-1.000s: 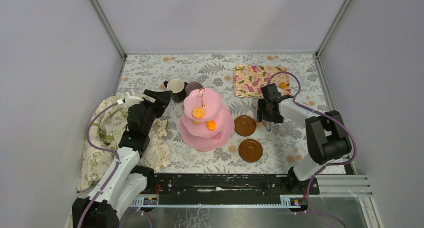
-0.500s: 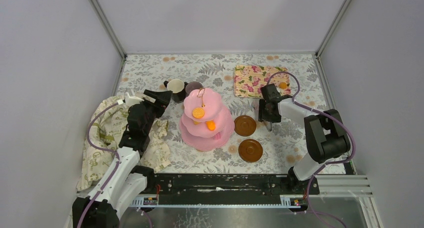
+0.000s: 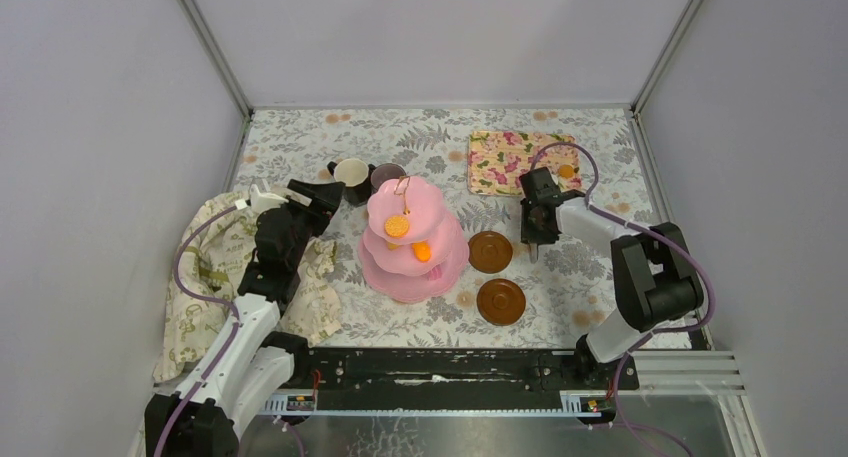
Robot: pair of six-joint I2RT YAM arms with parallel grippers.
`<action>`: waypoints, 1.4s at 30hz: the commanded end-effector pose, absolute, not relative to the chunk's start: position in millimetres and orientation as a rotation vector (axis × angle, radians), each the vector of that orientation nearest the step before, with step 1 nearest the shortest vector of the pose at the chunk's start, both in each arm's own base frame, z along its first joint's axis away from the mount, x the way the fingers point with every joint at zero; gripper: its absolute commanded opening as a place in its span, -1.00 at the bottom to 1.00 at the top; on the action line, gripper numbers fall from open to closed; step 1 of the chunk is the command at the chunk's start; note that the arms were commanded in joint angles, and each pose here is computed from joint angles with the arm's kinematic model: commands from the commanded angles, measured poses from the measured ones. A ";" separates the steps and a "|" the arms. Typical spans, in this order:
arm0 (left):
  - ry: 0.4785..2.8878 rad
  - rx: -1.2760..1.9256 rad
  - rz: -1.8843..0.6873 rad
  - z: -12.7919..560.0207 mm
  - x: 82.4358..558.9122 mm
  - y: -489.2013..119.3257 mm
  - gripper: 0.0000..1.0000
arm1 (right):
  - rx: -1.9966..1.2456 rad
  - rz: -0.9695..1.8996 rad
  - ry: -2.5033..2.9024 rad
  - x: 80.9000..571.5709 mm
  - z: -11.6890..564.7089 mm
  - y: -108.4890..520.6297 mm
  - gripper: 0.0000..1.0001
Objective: Serve the afternoon tea
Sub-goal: Pick up the clamp from the center of the board.
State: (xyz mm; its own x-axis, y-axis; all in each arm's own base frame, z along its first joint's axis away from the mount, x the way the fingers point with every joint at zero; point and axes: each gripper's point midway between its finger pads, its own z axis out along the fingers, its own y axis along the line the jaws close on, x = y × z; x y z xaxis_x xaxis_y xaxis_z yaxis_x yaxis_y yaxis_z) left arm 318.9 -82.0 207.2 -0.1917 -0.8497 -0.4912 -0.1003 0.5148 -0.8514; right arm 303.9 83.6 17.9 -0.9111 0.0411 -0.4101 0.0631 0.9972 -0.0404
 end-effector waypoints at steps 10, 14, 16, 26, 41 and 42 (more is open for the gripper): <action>1.551 -0.791 -0.876 235.2 319.7 -81.1 0.70 | 0.137 0.004 2.601 314.7 87.1 91.9 -0.36; 1.545 -0.784 -0.884 239.3 318.2 -81.7 0.70 | 0.209 -0.009 2.573 330.0 104.2 80.2 -0.36; 1.543 -0.783 -0.886 241.0 318.4 -82.1 0.70 | 0.261 0.017 2.576 340.8 108.7 73.0 -0.36; 1.542 -0.776 -0.929 250.2 321.8 -88.4 0.70 | 0.412 -0.031 2.710 380.9 84.3 43.0 -0.33; 1.540 -0.780 -0.942 250.7 321.2 -89.6 0.70 | 0.516 -0.019 2.803 388.5 56.3 21.1 -0.25; 1.538 -0.780 -0.944 250.8 321.2 -89.6 0.70 | 0.518 -0.016 2.803 390.0 57.0 19.8 -0.24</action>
State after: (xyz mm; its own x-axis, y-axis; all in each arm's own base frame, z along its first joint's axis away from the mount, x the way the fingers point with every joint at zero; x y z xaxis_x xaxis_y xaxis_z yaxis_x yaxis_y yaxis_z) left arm 318.2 -87.4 222.7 -0.1979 -0.8638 -0.4633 -0.0654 0.4832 -0.8730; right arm 377.9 21.7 46.0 -0.9012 0.3300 -0.2810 0.3423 0.9396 0.0058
